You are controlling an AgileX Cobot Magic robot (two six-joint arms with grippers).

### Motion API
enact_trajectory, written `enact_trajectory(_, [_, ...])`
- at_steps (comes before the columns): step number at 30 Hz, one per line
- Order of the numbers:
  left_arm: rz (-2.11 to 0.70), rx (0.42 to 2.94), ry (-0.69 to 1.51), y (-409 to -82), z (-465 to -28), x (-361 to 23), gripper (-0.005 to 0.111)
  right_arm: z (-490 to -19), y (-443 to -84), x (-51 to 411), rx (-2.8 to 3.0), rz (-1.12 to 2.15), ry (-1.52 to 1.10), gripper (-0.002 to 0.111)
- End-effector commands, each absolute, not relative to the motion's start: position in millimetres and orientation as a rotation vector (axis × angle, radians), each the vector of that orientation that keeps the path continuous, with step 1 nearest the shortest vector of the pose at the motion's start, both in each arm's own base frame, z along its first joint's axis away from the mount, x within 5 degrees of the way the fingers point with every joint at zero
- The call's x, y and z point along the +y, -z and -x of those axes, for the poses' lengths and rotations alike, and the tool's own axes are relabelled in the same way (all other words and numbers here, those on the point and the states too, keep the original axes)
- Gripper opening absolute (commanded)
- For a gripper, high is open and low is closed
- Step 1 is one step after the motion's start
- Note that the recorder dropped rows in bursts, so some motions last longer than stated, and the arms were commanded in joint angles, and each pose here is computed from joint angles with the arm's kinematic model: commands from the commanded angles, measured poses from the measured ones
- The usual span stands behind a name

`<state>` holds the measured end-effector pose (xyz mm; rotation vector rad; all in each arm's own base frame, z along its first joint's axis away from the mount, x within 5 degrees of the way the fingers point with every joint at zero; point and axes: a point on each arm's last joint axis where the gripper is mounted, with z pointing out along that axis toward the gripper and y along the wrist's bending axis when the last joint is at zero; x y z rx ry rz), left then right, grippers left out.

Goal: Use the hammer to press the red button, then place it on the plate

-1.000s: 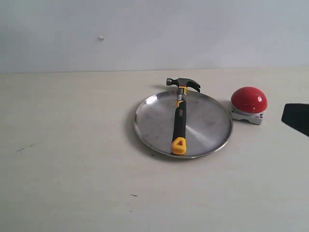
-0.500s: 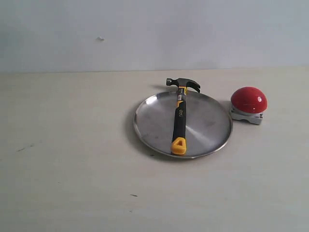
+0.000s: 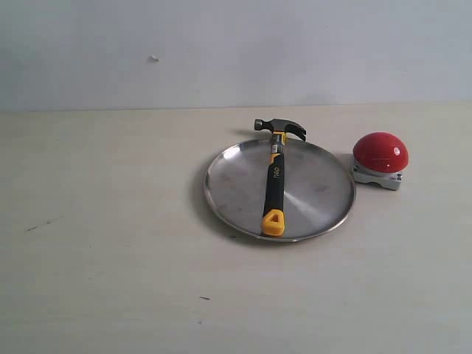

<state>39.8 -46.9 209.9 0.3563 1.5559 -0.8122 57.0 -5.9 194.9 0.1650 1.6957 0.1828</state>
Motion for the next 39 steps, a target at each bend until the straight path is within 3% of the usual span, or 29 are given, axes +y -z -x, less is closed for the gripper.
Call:
enact_trajectory(1, [-0.35, 1.559, 0.813, -210, -40, -47, 0.0, -56, -194, 4, 1.694, -0.005, -0.198, 0.0])
enact_trajectory(7, [-0.35, 1.559, 0.813, -210, -40, -47, 0.0, -54, -197, 13, 1.663, 0.158, -0.216, 0.0])
enact_trajectory(32, [-0.352, 1.558, 0.811, -210, -40, -47, 0.0, -54, -197, 13, 1.658, 0.15, -0.224, 0.0])
enact_trajectory(39, [-0.258, 1.52, 0.67, -220, -47, -35, 0.0, -54, -197, 13, 1.658, 0.151, -0.222, 0.0])
